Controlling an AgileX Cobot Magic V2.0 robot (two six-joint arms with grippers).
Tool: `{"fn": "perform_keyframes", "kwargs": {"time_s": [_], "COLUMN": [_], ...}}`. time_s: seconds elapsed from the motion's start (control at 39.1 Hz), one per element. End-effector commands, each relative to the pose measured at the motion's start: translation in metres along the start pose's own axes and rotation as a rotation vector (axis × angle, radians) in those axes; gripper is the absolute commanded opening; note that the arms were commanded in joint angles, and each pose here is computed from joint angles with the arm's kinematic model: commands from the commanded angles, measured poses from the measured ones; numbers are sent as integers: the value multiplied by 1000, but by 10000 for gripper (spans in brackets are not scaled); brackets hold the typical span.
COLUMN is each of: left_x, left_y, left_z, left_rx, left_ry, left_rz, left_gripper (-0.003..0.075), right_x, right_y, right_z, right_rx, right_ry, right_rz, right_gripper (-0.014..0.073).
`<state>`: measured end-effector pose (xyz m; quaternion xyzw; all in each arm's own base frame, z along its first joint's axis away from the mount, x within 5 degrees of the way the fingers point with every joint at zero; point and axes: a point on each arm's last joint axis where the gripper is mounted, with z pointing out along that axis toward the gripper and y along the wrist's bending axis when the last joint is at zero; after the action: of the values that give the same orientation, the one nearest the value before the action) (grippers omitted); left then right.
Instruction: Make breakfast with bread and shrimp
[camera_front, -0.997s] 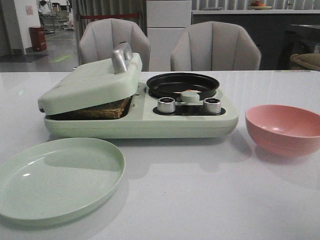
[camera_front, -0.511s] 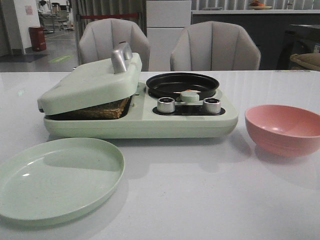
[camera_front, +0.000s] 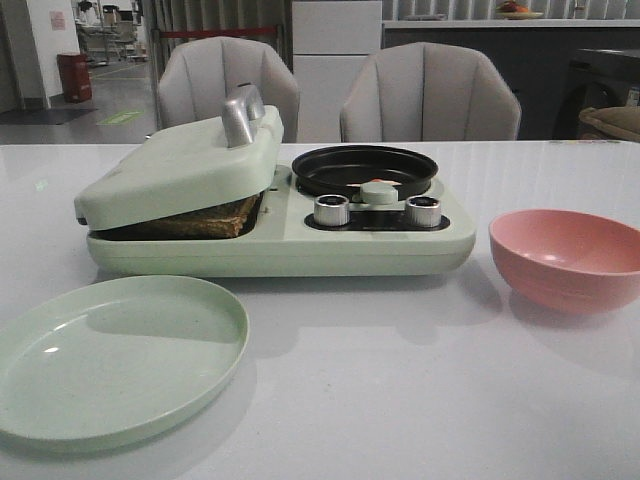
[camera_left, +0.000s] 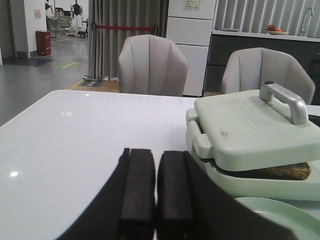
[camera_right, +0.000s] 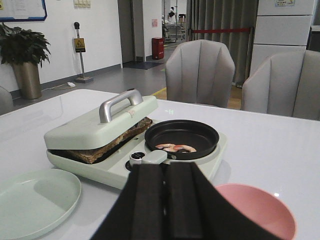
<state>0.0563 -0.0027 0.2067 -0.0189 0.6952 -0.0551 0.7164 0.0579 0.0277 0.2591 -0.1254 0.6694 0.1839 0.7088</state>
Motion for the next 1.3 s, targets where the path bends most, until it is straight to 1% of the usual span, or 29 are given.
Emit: {"fn": "perform_keyframes", "kwargs": {"time_s": [0.0, 0.89, 1.0, 1.1, 1.28], "left_x": [0, 0, 0, 0, 0], "left_y": [-1, -1, -1, -1, -1], "left_z": [-1, -1, -1, -1, -1], "left_rx": [22, 22, 22, 22, 22], "left_ry": [-67, -67, -67, -67, -67], "left_rz": [-12, -12, -12, -12, -12], "left_gripper": [114, 114, 114, 114, 114], "right_x": [-14, -14, -6, -2, 5], "right_y": [-2, -2, -3, -6, -15], "right_z": [0, 0, 0, 1, -4], "right_rx": [23, 23, 31, 72, 214], "right_ry": [-87, -87, -74, -80, -110], "right_rz": [-6, -6, -16, -69, -69], "right_gripper": [146, 146, 146, 146, 146]}}
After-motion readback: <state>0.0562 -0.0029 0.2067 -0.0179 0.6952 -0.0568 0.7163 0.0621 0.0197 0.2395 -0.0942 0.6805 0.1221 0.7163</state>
